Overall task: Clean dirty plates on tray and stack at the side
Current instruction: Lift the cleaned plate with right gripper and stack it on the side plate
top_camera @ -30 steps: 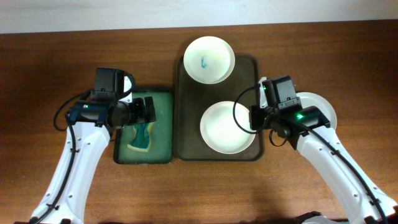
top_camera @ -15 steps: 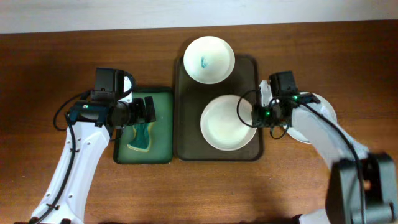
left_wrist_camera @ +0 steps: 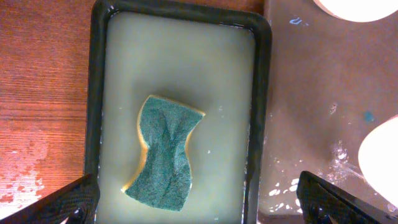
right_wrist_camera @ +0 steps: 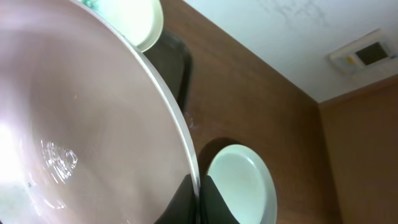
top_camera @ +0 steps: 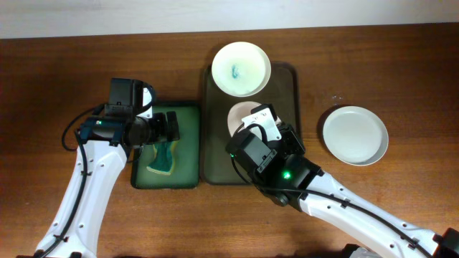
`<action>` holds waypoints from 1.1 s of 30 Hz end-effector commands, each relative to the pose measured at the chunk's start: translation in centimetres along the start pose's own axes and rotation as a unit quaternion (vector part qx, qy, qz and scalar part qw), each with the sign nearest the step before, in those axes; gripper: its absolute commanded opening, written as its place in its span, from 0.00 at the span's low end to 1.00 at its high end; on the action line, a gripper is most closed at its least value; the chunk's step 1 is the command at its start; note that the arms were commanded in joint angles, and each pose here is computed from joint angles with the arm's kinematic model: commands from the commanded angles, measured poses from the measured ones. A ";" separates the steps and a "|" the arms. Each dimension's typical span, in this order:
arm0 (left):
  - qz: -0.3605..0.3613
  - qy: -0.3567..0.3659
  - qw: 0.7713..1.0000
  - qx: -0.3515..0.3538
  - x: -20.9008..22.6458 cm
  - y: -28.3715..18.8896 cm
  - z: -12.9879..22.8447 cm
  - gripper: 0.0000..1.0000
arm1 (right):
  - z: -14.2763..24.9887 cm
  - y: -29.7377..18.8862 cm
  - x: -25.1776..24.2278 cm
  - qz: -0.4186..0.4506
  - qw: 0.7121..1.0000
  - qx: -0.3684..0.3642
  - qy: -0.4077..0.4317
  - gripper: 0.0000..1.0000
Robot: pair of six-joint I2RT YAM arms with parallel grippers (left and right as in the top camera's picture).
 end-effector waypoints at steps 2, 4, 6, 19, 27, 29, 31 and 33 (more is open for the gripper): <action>0.005 0.003 1.000 -0.008 -0.1 -0.4 -0.4 1.00 | -1.3 -1.7 -1.3 0.066 0.996 -0.055 0.003 0.04; 0.005 0.003 1.000 -0.008 -0.1 -0.4 -0.4 0.99 | -1.5 -2.8 -1.0 0.075 0.994 -0.075 -0.005 0.04; 0.005 0.003 1.000 -0.008 -0.1 -0.4 -0.4 0.99 | -1.5 -3.3 -0.5 0.068 0.994 -0.081 -0.010 0.04; 0.005 0.003 1.000 -0.008 -0.1 -0.4 -0.4 1.00 | -1.5 -3.6 -0.3 0.071 0.993 -0.085 -0.050 0.04; 0.005 0.003 1.000 -0.008 -0.1 -0.4 -0.4 0.99 | -0.1 2.5 -2.2 -0.020 0.994 0.046 0.101 0.04; 0.005 0.003 1.000 -0.008 -0.1 -0.4 -0.4 0.99 | 2.0 6.6 -5.1 -0.109 0.961 0.163 0.195 0.04; 0.005 0.003 1.000 -0.008 -0.1 -0.4 -0.4 1.00 | 4.0 9.2 -8.9 -0.176 0.905 0.239 0.306 0.04; 0.005 0.003 1.000 -0.008 -0.1 -0.4 -0.4 0.99 | 7.2 11.8 -14.7 -0.167 0.845 0.284 0.421 0.04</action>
Point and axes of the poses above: each gripper's point midway between its finger pads, its own y axis out along the fingers, its own x axis along the line the jaws close on, z = x × y, the point moved 5 cm from there along -y, back along the fingers, and after that the axes turned 14 degrees about y, right-handed, at the moved point
